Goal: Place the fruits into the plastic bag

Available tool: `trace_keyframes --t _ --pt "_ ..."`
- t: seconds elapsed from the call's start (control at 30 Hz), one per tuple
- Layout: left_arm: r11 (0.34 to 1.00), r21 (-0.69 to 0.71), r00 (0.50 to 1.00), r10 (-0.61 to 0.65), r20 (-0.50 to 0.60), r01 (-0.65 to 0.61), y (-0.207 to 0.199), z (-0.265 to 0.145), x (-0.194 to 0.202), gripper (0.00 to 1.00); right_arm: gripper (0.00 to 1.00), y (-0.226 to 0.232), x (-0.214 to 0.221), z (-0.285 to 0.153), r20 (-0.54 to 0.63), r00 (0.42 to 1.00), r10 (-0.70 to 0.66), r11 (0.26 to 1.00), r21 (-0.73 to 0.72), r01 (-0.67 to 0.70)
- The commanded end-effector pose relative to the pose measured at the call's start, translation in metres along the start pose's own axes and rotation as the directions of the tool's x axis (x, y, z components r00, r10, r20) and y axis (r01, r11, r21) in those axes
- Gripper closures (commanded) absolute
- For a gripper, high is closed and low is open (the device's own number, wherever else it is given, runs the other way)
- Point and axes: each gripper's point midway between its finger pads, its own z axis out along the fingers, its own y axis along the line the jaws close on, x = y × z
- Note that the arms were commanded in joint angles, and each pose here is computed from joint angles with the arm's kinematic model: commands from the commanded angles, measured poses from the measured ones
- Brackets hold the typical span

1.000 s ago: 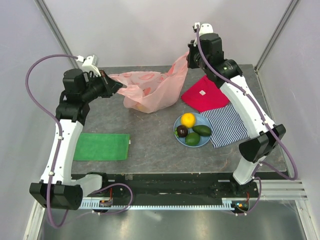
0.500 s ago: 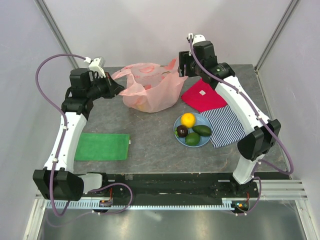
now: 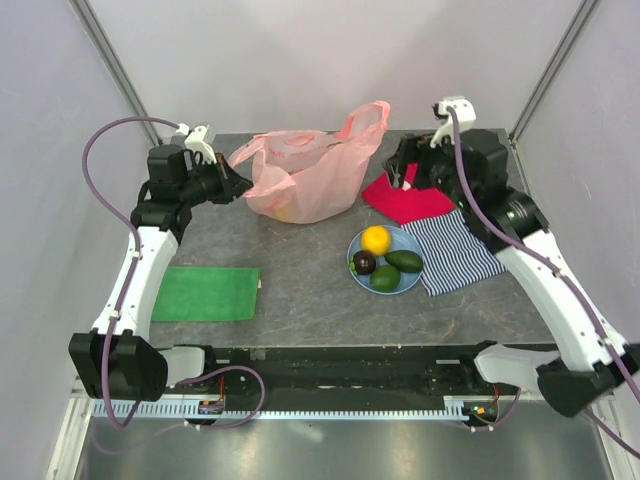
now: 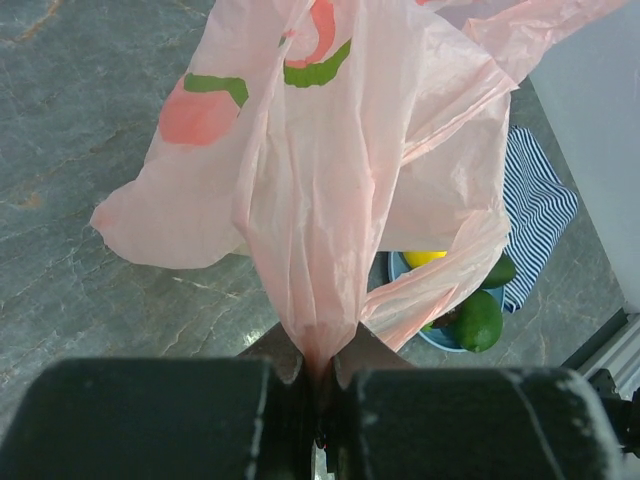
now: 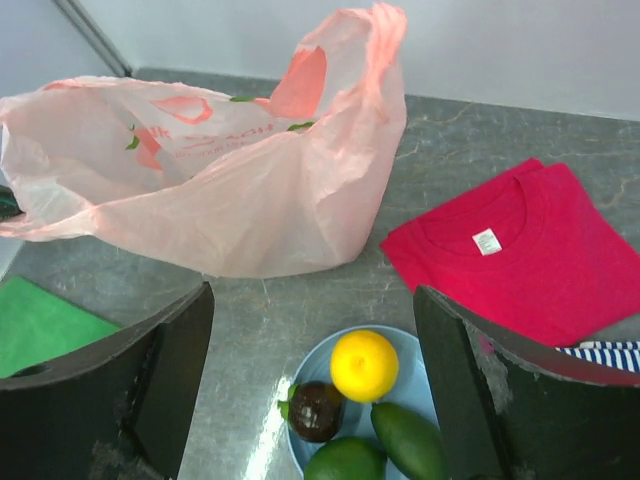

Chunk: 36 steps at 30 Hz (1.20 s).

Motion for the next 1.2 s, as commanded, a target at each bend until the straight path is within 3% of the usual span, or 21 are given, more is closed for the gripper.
trace_keyframes --t 0.0,0.17,0.3,0.53,0.97,1.17 --pt "0.998 0.032 0.996 0.06 0.058 -0.062 -0.009 -0.008 -0.014 0.98 0.11 -0.031 0.064 0.008 -0.087 0.995 0.052 0.99 0.134 -0.04" --pt "0.998 0.027 0.996 0.063 0.058 -0.064 -0.008 -0.008 -0.015 0.98 0.11 -0.04 0.14 0.024 -0.248 0.961 0.126 0.982 0.171 -0.085" --pt "0.997 0.007 0.995 0.073 0.064 -0.073 -0.006 -0.01 -0.016 0.98 0.06 -0.039 0.17 0.042 -0.299 0.942 0.153 0.98 0.166 -0.106" --pt "0.997 0.008 0.996 0.07 0.062 -0.071 -0.007 -0.01 -0.015 0.99 0.06 -0.039 0.23 0.072 -0.409 0.893 0.186 0.974 0.199 -0.112" --pt "0.998 0.028 0.998 0.052 0.047 -0.053 -0.008 -0.007 -0.012 0.98 0.06 -0.048 0.275 0.095 -0.482 0.863 0.148 0.958 0.288 -0.003" --pt "0.998 0.026 0.998 0.047 0.045 -0.049 -0.008 -0.007 -0.011 0.98 0.14 -0.054 0.293 0.101 -0.514 0.844 0.151 0.948 0.317 0.024"
